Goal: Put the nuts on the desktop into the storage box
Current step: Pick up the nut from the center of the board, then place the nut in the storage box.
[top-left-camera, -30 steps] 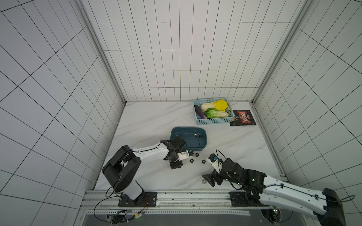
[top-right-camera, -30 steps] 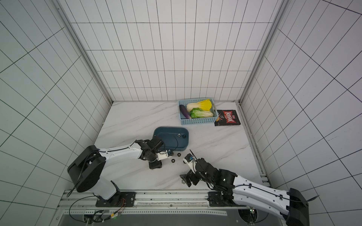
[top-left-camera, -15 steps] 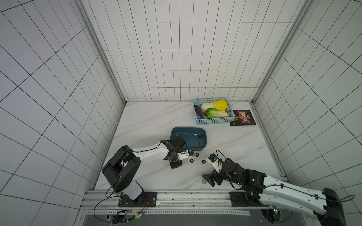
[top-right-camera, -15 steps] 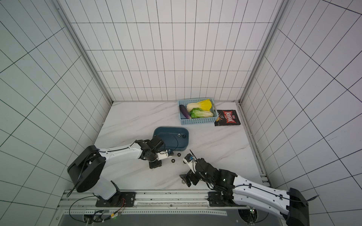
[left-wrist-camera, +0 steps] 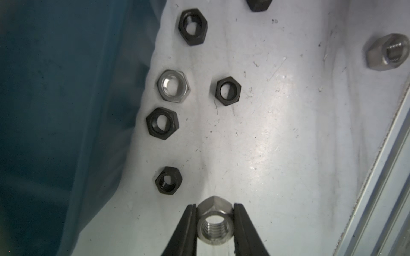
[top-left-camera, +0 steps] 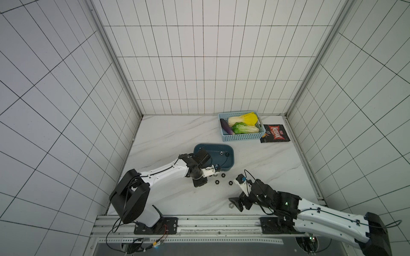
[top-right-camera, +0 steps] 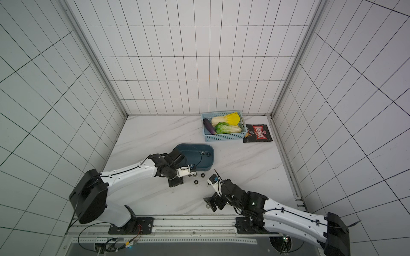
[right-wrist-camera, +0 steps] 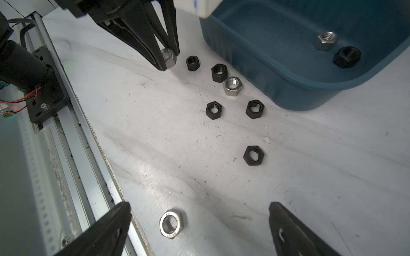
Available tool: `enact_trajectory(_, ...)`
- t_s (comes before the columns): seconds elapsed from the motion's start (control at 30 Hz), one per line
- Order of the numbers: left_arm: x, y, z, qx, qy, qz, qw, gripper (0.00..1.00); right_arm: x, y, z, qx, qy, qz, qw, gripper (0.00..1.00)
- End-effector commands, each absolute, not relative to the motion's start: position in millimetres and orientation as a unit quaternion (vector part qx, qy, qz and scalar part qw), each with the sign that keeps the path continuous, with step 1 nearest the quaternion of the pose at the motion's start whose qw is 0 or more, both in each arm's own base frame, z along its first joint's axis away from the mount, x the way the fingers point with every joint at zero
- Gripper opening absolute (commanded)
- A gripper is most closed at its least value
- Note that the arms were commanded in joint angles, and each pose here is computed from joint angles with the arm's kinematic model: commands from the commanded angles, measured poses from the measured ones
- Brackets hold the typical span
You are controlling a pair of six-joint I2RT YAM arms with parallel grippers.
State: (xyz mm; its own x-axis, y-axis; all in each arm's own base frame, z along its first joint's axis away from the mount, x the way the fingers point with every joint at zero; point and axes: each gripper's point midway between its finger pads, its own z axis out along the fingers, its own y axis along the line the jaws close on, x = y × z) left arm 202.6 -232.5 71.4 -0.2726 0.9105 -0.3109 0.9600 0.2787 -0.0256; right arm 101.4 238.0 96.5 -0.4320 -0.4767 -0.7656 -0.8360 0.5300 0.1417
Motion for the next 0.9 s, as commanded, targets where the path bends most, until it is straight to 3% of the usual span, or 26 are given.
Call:
enact_trajectory(0.0,202.6,-238.5,98.1,0.597,0.783,-0.114,0.135,0.18,106.3,243.6,119.2,-0.412,0.793,0.261,0.366,1.00)
enact_trajectory(0.27,235.1,-248.9,145.1,0.587,0.779,-0.106,0.193,0.15,130.7,242.4,152.7,-0.375,0.798,0.224,0.414,1.00)
enact_trajectory(0.43,275.6,-251.3,159.2,0.560,0.791,-0.104,0.223,0.12,159.1,230.5,172.7,-0.306,0.817,0.171,0.459,1.00)
enact_trajectory(0.87,379.2,-246.0,122.4,0.476,0.846,-0.062,0.232,0.12,192.4,230.8,188.6,-0.223,0.836,0.103,0.490,1.00)
